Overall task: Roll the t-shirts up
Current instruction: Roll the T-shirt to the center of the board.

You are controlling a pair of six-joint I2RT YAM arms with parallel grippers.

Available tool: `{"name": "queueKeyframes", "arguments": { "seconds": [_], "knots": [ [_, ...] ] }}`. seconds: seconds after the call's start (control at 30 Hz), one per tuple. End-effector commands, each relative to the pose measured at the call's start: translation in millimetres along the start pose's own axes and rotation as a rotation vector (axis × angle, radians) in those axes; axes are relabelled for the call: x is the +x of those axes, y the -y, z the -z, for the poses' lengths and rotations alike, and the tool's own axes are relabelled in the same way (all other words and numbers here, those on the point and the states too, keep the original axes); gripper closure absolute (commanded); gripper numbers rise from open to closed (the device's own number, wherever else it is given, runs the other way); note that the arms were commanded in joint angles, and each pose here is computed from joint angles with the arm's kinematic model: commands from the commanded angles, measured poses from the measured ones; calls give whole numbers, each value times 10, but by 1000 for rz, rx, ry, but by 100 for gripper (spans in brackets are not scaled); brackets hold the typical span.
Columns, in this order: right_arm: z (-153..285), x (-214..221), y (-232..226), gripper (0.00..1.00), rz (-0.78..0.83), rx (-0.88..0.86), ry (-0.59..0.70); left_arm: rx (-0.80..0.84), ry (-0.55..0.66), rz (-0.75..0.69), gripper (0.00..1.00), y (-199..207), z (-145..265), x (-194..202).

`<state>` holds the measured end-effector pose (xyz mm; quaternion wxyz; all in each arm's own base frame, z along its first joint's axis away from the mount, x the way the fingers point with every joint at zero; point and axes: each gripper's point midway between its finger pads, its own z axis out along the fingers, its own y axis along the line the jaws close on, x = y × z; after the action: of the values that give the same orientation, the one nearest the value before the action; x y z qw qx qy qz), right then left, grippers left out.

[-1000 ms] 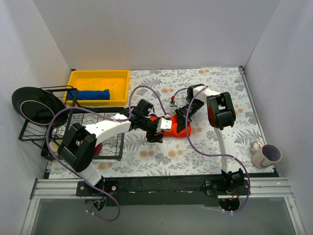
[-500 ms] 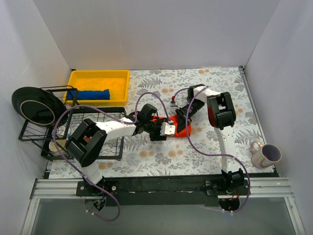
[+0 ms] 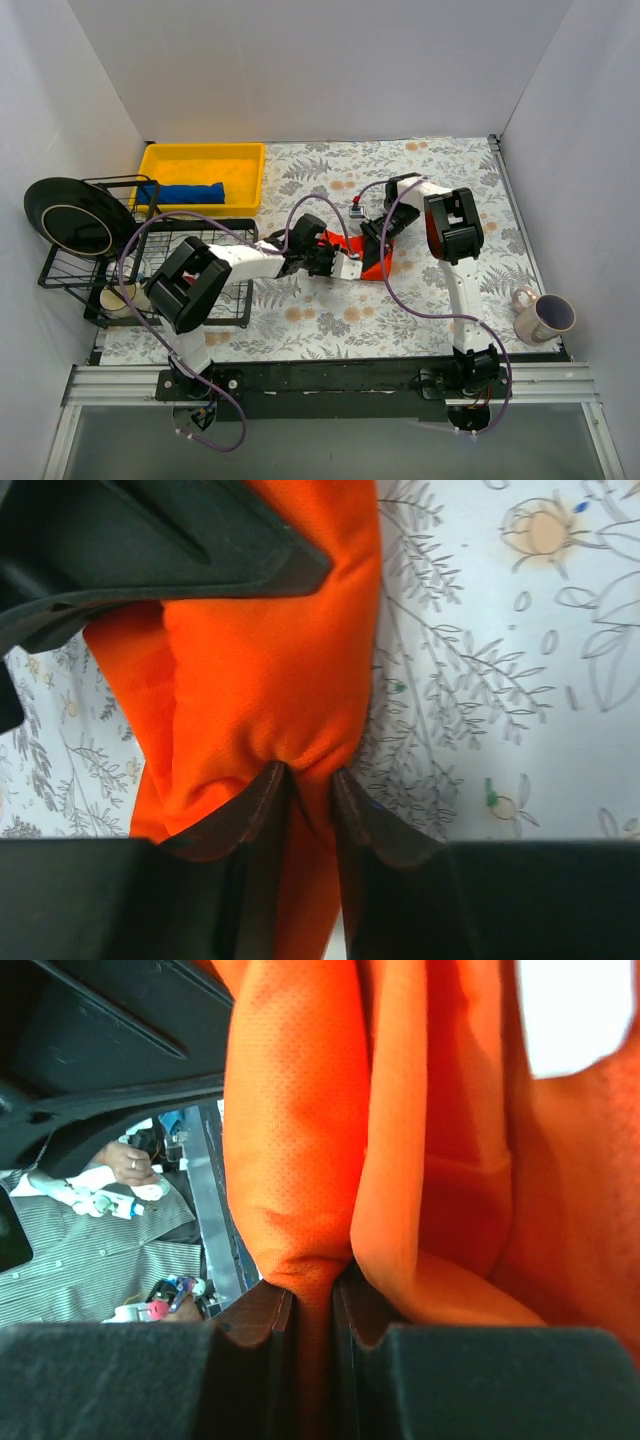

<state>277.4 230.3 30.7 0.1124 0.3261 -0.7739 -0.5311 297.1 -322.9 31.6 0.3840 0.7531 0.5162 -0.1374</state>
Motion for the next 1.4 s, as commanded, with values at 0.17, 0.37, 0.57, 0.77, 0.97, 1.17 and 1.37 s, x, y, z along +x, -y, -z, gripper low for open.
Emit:
{"name": "queueKeyframes", "arguments": {
  "seconds": [0.17, 0.37, 0.57, 0.77, 0.97, 1.17, 1.37],
  "knots": [
    [74, 159, 437, 86, 141, 151, -83, 312, -196, 162, 100, 671, -29, 487],
    [972, -261, 217, 29, 234, 338, 169, 571, -131, 447, 100, 846, 127, 121],
    [1411, -150, -99, 1, 359, 513, 295, 628, -57, 647, 100, 731, 256, -149],
    [1382, 98, -174, 1, 734, 933, 370, 702, -33, 780, 100, 550, 275, -302],
    [849, 65, -671, 1, 1129, 997, 318, 725, -40, 865, 100, 409, 213, -309],
    [497, 111, -860, 1, 1312, 934, 234, 732, -9, 925, 100, 322, 208, -287],
    [249, 217, -744, 2, 1423, 865, 115, 739, 7, 972, 100, 231, 207, -257]
  ]
}}
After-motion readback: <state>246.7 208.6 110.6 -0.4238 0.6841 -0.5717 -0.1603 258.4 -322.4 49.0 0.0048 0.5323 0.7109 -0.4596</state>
